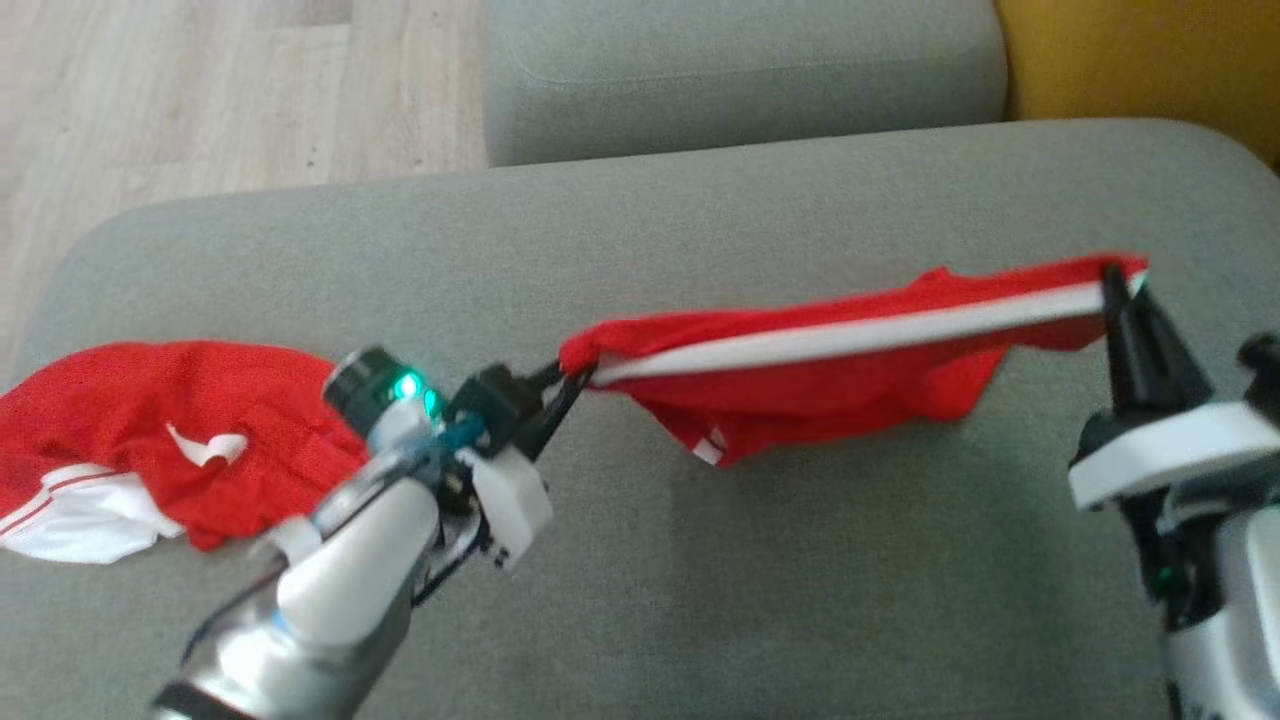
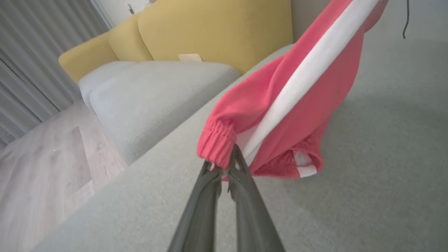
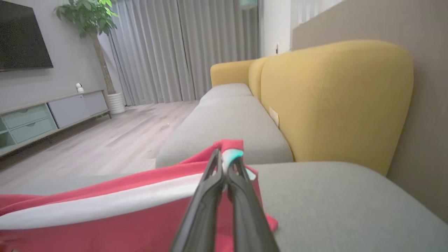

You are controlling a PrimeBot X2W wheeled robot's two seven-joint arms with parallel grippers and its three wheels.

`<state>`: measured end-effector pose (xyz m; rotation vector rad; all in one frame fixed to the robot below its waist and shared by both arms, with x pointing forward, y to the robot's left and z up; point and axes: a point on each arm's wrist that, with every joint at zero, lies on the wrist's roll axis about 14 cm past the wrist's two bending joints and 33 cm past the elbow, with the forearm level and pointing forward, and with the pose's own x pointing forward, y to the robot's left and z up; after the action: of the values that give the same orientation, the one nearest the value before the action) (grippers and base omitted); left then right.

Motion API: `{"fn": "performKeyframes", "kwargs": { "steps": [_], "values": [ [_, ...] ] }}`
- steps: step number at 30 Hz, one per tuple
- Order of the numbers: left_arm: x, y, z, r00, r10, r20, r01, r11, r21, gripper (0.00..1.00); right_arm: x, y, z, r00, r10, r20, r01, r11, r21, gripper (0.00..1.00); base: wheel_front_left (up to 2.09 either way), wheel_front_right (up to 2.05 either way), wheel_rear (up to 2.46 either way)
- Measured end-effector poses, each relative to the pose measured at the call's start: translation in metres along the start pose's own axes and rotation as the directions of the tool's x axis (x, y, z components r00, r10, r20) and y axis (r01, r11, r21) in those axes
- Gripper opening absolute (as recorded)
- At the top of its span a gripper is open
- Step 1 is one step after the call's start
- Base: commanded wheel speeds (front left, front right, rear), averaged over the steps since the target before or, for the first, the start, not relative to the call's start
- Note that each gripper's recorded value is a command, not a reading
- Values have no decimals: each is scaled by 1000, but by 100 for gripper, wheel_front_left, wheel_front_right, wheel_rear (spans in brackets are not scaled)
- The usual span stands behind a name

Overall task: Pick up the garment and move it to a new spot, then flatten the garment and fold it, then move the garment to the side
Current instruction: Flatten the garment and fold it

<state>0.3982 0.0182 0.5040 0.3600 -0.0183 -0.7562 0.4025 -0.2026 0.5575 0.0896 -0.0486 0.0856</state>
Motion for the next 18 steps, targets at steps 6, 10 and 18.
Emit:
{"fn": "performKeyframes", "kwargs": {
  "steps": [6,10,18],
  "values": [
    [4,30,56,996,19,90,-26,997,77,0,17,15,66,989,64,129,-58,997,-49,0,0,0,0],
    [1,55,98,985,52,163,-72,990,119,0,22,30,115,965,106,238,-89,993,-80,0,0,0,0],
    [-10,79,136,966,104,236,-128,988,89,0,15,45,152,946,119,300,-96,991,-91,0,0,0,0]
  ]
}}
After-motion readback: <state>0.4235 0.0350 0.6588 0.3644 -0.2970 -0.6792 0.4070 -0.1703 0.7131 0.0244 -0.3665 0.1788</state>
